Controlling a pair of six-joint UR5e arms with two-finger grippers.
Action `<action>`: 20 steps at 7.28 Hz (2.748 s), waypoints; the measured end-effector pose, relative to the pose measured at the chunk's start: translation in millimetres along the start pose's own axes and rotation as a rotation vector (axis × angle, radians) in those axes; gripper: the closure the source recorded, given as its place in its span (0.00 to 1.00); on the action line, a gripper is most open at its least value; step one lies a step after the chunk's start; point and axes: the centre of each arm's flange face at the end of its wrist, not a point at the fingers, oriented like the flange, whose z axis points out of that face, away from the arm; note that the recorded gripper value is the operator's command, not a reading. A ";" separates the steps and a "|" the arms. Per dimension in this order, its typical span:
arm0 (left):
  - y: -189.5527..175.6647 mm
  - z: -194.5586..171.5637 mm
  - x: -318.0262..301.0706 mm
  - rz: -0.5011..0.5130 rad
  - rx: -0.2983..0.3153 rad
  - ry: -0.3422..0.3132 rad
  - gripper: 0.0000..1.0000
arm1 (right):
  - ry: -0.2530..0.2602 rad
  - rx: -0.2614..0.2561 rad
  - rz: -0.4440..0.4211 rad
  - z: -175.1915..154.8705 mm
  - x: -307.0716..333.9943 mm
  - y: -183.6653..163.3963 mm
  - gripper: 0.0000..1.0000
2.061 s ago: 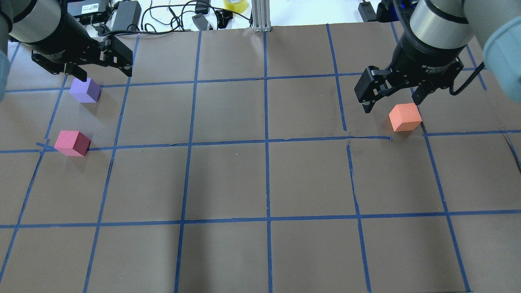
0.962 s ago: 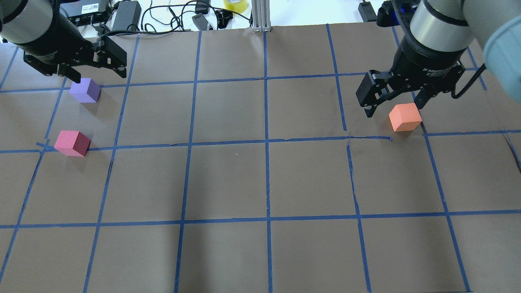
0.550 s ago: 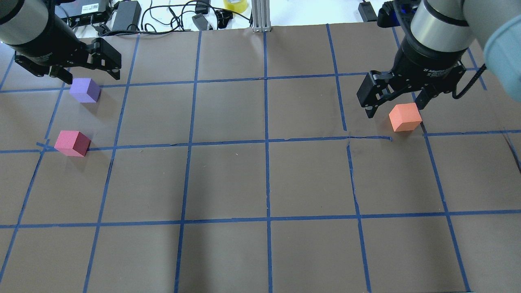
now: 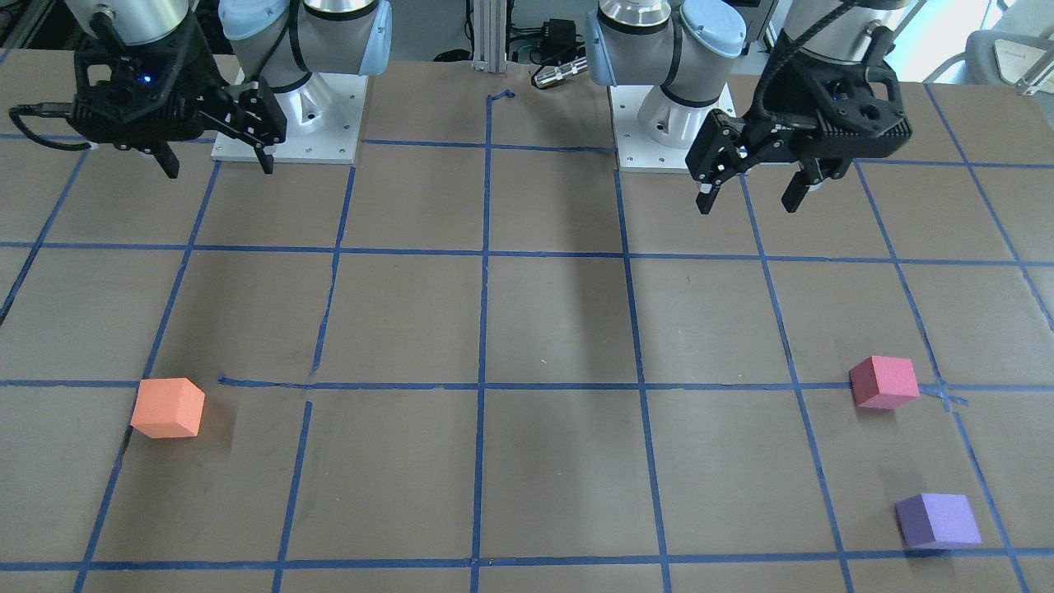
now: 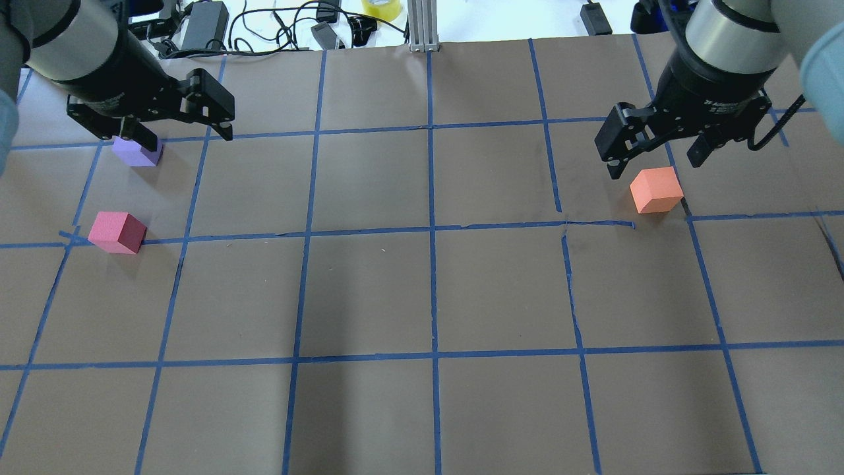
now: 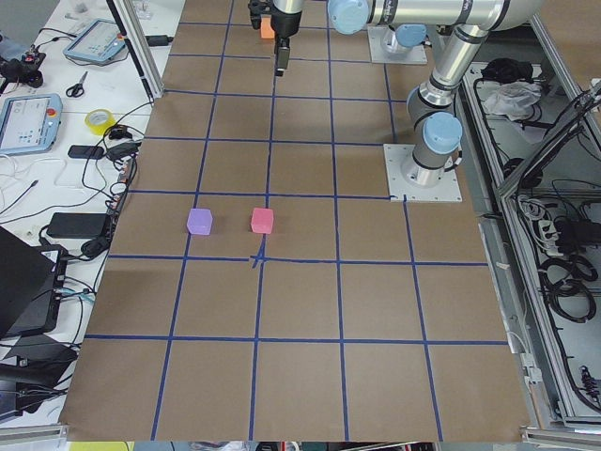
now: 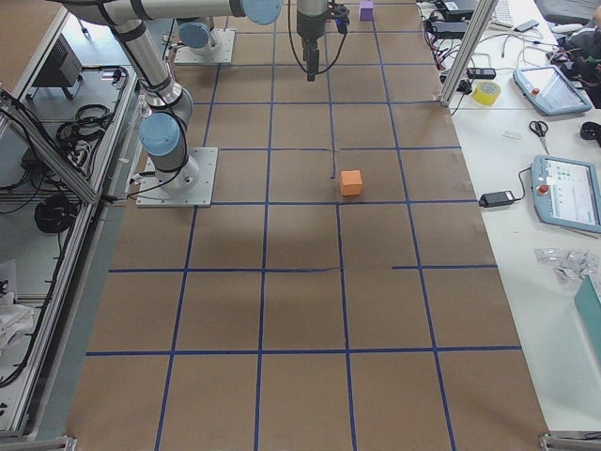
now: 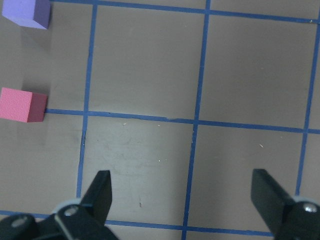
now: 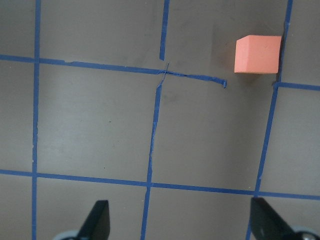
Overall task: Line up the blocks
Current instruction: 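Lower the right gripper onto the orange cube and close it, then carry the orange cube with the right gripper toward the table center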
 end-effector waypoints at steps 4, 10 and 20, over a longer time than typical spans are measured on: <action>2.5 0.8 9.3 0.010 -0.018 0.002 0.00 | -0.002 -0.008 -0.038 70.4 107.8 -58.1 0.00; -0.9 -6.4 -0.2 0.033 0.032 -0.005 0.00 | 0.016 0.039 -0.019 213.4 166.1 -145.5 0.00; 1.0 0.8 -4.7 0.044 0.017 -0.019 0.00 | -0.055 -0.171 0.006 317.3 166.6 -147.6 0.92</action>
